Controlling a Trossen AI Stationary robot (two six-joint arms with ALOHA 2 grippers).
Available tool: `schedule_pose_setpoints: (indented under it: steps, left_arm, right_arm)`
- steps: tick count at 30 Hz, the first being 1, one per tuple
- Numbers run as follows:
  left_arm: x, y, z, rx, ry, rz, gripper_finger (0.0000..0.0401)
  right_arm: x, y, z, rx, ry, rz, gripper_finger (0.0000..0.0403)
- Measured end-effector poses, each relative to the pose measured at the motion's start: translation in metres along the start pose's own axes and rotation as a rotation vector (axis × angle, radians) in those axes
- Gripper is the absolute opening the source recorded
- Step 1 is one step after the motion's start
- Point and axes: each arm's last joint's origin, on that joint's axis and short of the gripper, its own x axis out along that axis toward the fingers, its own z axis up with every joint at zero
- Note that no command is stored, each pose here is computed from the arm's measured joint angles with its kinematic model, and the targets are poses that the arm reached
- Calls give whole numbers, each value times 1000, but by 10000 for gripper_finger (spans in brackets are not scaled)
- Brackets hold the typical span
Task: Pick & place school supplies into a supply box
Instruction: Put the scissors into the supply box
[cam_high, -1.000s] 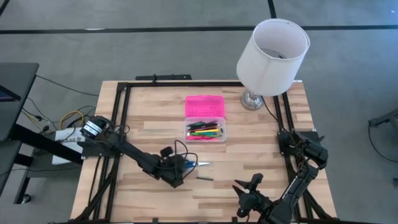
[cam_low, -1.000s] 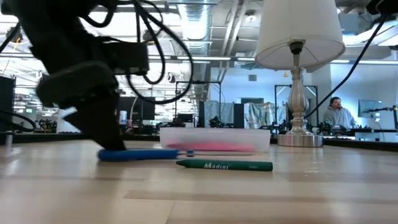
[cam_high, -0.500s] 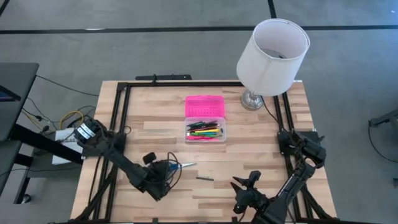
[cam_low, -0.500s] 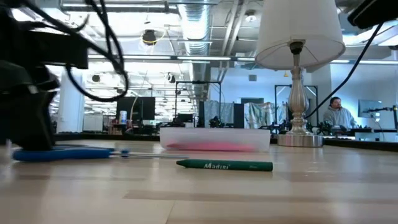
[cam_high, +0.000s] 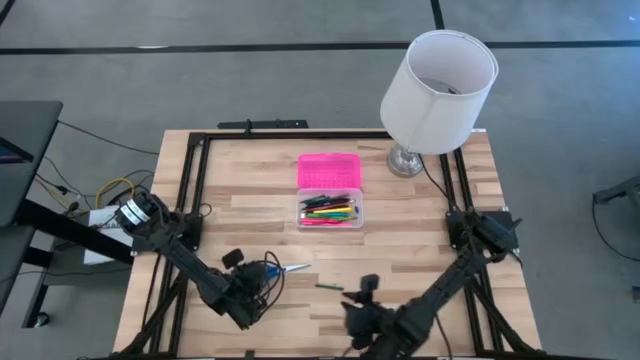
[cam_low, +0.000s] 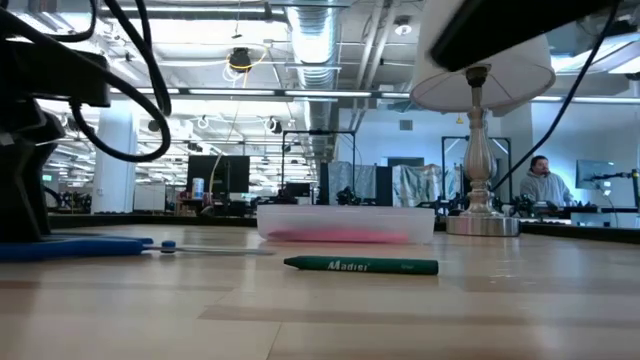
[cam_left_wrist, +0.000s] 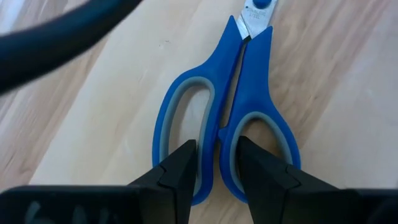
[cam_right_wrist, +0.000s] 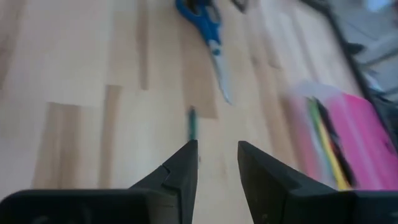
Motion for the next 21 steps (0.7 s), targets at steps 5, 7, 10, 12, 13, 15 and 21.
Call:
schedule_pose_setpoints:
  steps: [5,7,10,12,13,15,21]
  left_arm:
    - [-8,-7,-5,47,-2,-33,114]
    - [-13,-12,-8,80,-7,-55,114]
    - [-18,-17,-13,107,-16,-93,114]
    - [-20,-19,-17,110,-24,-97,114]
    - [-20,-19,-18,108,-26,-99,114]
    - [-21,-19,-21,101,-33,-99,114]
    - [-23,-19,-23,100,-84,-87,114]
  right_arm:
    - [23,-11,19,-60,-15,103,97]
    - [35,-18,27,-64,-19,167,93]
    - [54,-32,39,-55,-27,285,90]
    - [71,-40,44,-39,-28,342,88]
    - [79,-44,45,-39,-25,367,87]
    - [93,-52,45,-41,-10,403,85]
    - [136,-57,43,-24,-29,567,78]
